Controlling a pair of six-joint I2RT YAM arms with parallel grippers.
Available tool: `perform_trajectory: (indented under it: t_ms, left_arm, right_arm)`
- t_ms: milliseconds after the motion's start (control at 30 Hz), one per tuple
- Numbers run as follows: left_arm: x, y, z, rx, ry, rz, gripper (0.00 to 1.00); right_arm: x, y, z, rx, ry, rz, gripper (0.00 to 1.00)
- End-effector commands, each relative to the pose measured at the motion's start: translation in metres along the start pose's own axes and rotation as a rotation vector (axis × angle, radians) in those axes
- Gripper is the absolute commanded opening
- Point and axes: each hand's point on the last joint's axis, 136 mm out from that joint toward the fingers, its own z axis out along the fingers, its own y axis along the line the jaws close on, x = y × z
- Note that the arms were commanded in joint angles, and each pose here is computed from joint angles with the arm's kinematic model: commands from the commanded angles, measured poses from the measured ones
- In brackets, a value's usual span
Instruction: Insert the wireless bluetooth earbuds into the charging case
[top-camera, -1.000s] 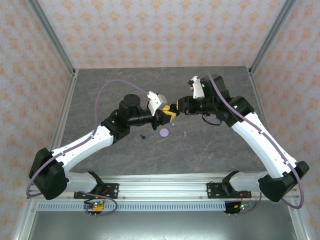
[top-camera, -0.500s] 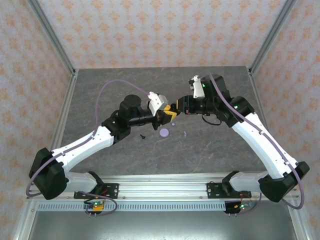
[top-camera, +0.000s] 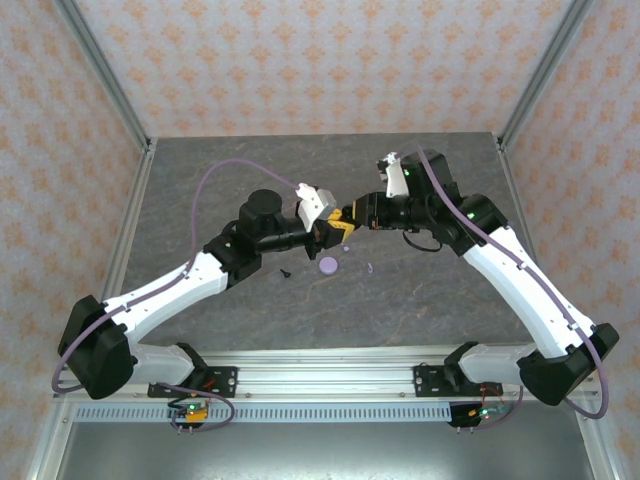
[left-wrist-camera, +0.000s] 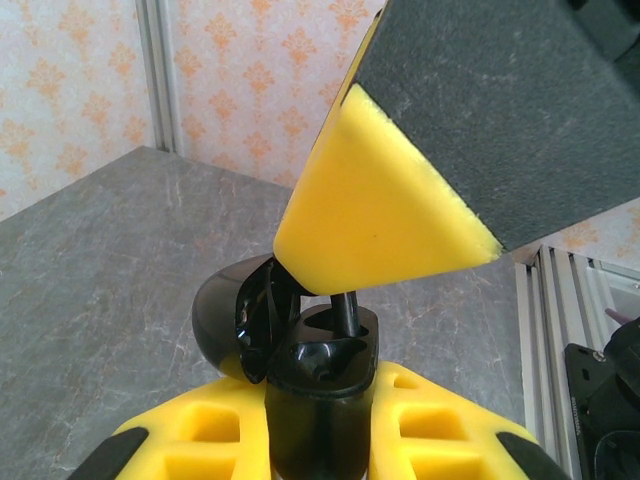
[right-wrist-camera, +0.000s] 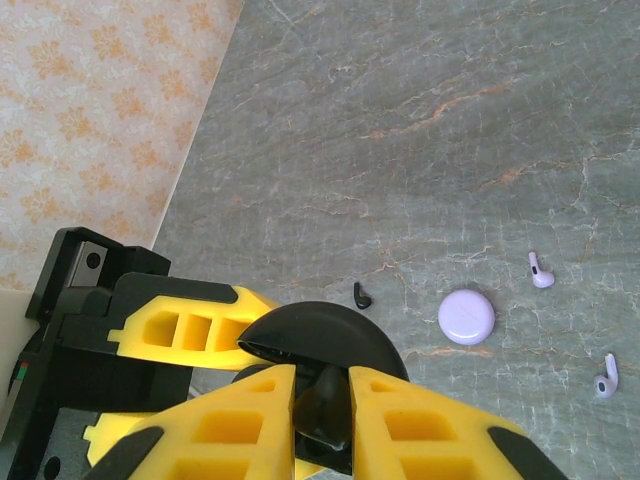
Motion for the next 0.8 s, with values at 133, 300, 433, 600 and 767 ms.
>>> perform_trajectory:
  t_ms: [133,300,433,600,767]
  left_arm:
    - [-0.022,0.005,0.002,-0.036,-0.078,0.016,0.08]
    - [-0.023,0.005,0.003,-0.034,-0.076,0.011,0.08]
    - [-0.021,0.005,0.005,-0.025,-0.068,0.008,0.08]
    - [-0.020,0.005,0.006,-0.025,-0.062,0.007,0.08]
    - [-0.017,0.008,0.008,-0.038,-0.042,0.001,0.08]
  right_arm:
    - [0.004,-0.010,0.003,0.040,0.001,0.021,0.23]
    - [0.003,-0.013,0.002,0.062,-0.003,0.021,0.35]
    - [0.003,-0.012,0.002,0.054,0.001,0.020,0.37]
    - [0.005,-0.008,0.004,0.037,0.023,0.015,0.37]
    - [0.007,-0.002,0.004,0.002,0.040,0.006,0.25]
